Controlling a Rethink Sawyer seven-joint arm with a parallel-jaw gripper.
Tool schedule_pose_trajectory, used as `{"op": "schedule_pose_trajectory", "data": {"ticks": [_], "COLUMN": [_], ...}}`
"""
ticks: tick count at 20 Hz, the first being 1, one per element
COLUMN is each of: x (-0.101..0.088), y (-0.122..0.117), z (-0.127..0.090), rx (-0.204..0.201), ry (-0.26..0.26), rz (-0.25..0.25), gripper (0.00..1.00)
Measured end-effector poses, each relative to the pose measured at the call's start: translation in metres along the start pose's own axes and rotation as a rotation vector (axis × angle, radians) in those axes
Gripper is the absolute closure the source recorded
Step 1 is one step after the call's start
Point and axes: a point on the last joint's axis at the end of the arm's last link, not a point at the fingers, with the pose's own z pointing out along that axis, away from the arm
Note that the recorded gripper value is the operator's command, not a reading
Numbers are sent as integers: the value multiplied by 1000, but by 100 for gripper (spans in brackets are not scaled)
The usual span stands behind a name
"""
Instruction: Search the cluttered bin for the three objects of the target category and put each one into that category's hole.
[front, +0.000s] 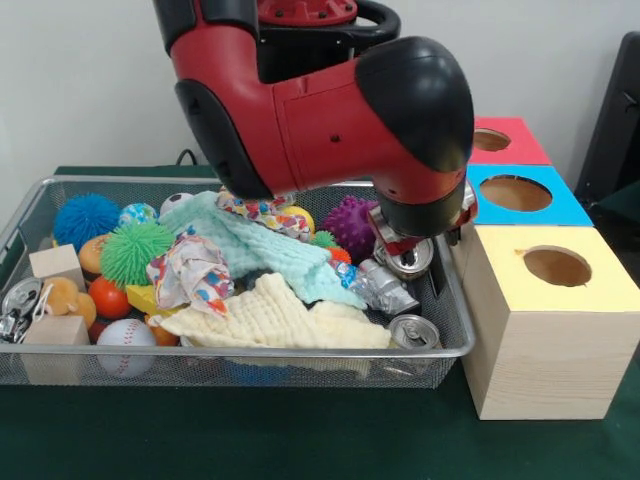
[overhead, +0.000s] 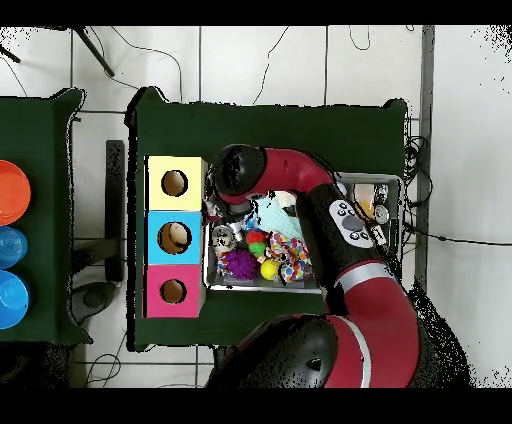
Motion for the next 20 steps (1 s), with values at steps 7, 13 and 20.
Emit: {"op": "schedule_pose_trajectory", "data": {"ticks": [7,13,20], "x": [1,0,2], "y": [-20,-43,-53], "z": [6,14,19], "rx": [-59,-92,-64], "ry": [-15,-30,-32], "rz": [21,30,-11], "gripper": [0,0,0]}}
